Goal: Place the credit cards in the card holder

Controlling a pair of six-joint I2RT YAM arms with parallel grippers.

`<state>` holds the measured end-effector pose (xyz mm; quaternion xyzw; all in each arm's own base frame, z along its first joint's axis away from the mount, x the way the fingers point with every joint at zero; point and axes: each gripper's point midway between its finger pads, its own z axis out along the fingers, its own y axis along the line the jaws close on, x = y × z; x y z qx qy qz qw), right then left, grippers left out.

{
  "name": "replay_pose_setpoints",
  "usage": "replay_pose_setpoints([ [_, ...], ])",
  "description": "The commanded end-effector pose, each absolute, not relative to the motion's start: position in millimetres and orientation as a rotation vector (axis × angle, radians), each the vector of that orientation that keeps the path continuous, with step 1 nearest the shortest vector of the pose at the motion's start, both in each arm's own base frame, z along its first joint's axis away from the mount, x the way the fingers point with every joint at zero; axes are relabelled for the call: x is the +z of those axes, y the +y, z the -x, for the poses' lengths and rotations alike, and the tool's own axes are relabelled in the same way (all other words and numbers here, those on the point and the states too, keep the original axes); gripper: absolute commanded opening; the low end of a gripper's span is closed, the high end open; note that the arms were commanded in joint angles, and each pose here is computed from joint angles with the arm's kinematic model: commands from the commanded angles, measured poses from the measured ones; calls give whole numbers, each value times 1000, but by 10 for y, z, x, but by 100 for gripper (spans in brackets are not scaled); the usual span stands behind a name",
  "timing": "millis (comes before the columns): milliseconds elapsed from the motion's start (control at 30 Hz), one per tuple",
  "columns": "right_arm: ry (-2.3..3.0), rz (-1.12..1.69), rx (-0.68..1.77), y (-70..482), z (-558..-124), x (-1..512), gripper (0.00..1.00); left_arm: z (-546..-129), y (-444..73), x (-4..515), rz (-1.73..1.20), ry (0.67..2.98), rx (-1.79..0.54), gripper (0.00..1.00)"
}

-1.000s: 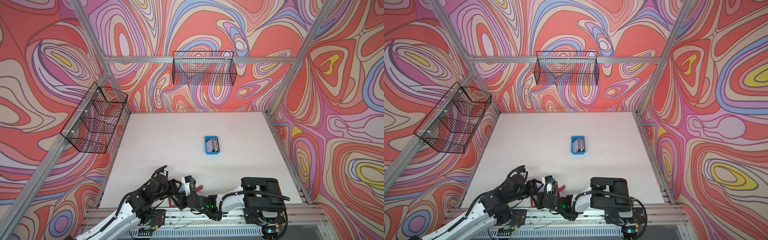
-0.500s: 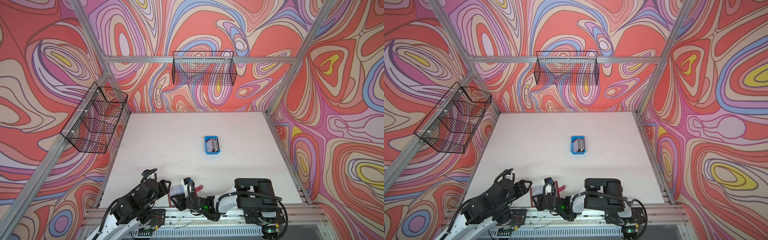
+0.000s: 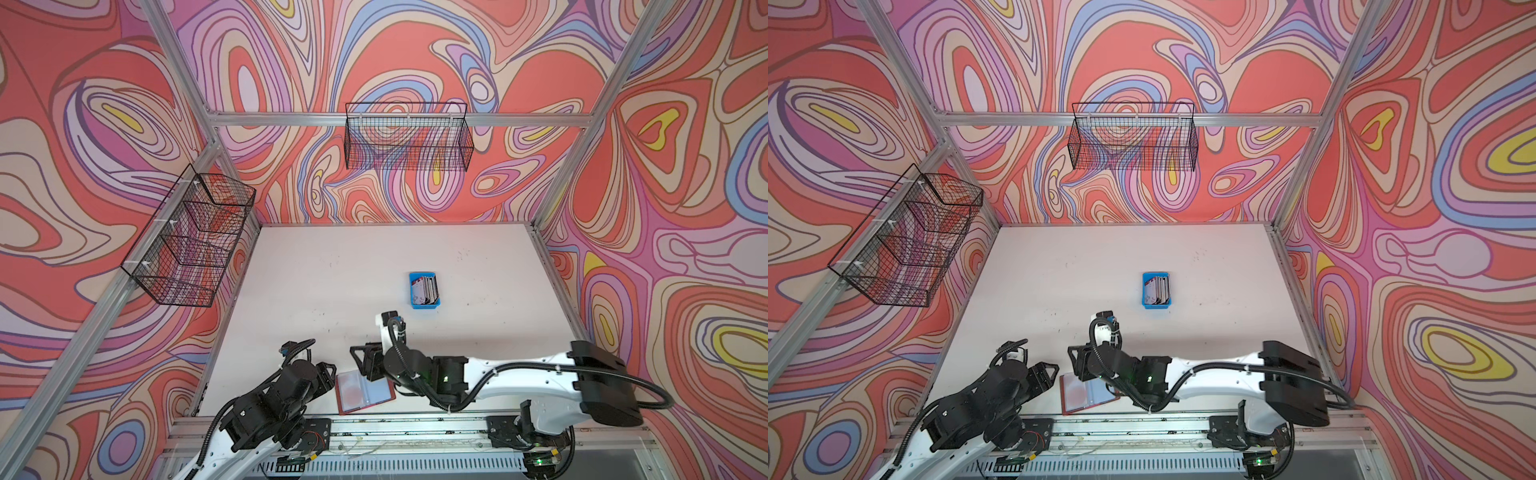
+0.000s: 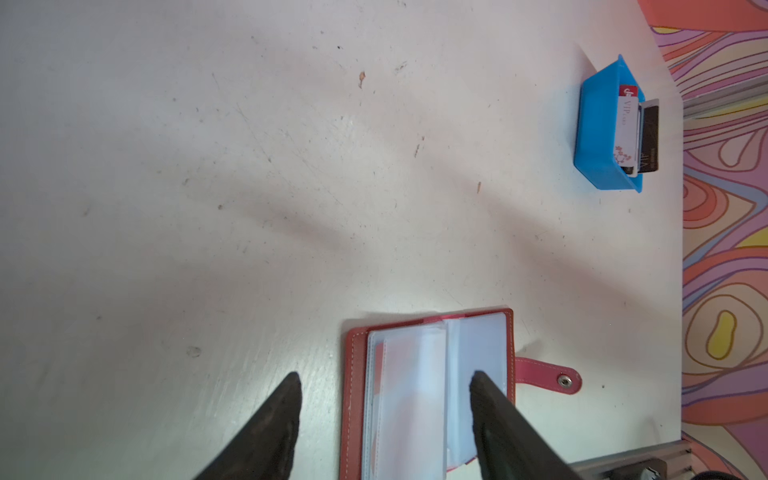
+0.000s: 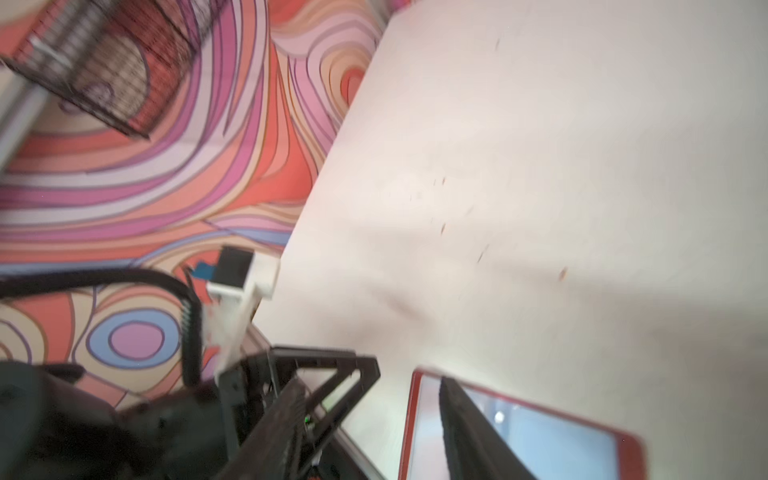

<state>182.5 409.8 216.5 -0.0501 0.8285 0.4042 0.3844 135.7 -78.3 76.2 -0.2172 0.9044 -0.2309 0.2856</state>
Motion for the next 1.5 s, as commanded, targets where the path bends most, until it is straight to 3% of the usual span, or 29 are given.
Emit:
replay_pose_setpoints([
  [0,2165,125,646,3318,-2346,2176,63,-1336,-682,723,509,2445,-507,67],
  [167,2162,-48,402,2384,-3115,2406,74,-1334,-710,699,484,2451,-518,67],
  [367,2294,-140,337,1861,-3571,2069,80,-1333,-711,712,486,2429,-546,68],
  [500,2391,-93,295,1935,-3678,1719,79,-1331,-702,718,493,2418,-555,68],
  [733,2475,-74,237,1995,-3813,1298,60,-1330,-701,719,496,2417,-557,68],
  [933,2504,-71,323,1997,-3910,1155,54,-1329,-700,716,495,2419,-554,68],
  [1467,2590,-28,211,2040,-4106,782,56,-1331,-701,717,494,2417,-555,68],
])
